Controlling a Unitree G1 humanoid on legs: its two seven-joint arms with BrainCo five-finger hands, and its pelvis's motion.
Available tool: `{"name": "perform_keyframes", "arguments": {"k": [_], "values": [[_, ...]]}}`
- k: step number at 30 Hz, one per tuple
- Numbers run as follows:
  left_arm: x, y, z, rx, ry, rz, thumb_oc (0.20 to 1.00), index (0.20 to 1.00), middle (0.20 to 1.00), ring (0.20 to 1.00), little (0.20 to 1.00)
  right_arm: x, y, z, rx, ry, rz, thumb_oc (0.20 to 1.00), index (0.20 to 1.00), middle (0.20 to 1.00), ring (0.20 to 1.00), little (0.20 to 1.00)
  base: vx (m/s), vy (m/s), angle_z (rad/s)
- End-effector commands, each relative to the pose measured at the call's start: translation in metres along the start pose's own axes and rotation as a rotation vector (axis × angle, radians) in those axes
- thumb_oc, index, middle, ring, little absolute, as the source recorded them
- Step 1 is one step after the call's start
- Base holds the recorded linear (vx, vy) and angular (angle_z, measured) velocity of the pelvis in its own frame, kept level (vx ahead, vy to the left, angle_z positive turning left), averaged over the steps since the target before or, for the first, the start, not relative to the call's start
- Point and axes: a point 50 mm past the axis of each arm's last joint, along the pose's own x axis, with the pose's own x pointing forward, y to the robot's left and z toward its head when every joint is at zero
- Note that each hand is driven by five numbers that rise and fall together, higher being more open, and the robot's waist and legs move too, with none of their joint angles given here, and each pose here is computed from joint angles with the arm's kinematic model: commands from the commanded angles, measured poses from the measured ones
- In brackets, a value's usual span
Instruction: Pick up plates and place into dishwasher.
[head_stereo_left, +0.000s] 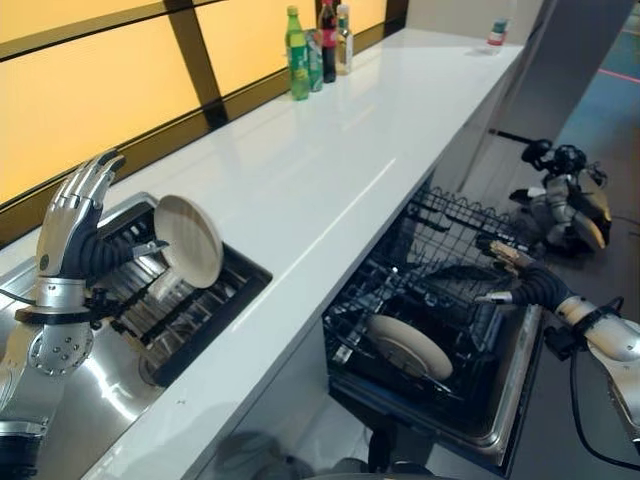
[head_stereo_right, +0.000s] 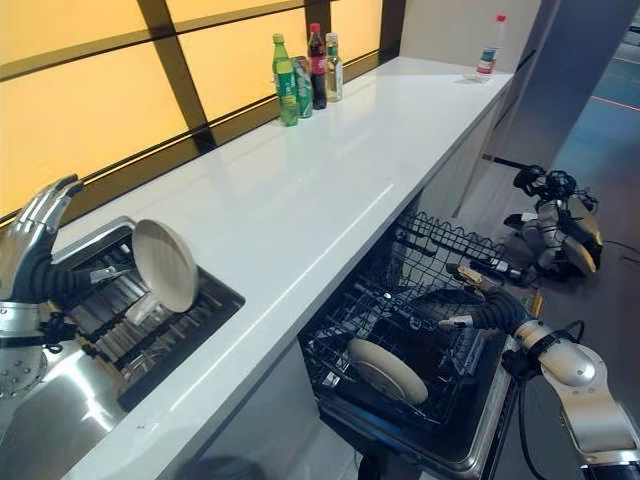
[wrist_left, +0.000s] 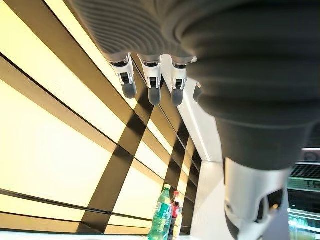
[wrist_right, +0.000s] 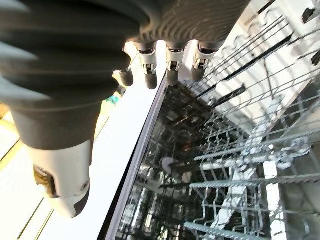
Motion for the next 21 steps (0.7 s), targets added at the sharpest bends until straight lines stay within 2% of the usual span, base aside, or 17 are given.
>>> {"name": "perform_keyframes", "arguments": {"k": [1,9,21], "values": [[0.006,0.019,-0.002,-0.019,-0.012,0.056,1.0,1.0,1.0,1.0,1.0,0.005,-0.006,0.021,-0.043,-0.113,-0.013,1.0,1.0,1.0,1.0,1.0,0.09,0.087,0.03],[0.007,0.02,-0.001,0.001,-0.04,-0.029,1.0,1.0,1.0,1.0,1.0,0.002,-0.001,0.014,-0.037,-0.056,0.003,1.0,1.0,1.0,1.0,1.0,0.12,0.086,0.12],[0.009,0.004,-0.001,0.186,-0.119,-0.076,1.0,1.0,1.0,1.0,1.0,-0.006,-0.006,0.005,-0.015,-0.011,0.01,1.0,1.0,1.0,1.0,1.0,0.07,0.043,-0.01]]}}
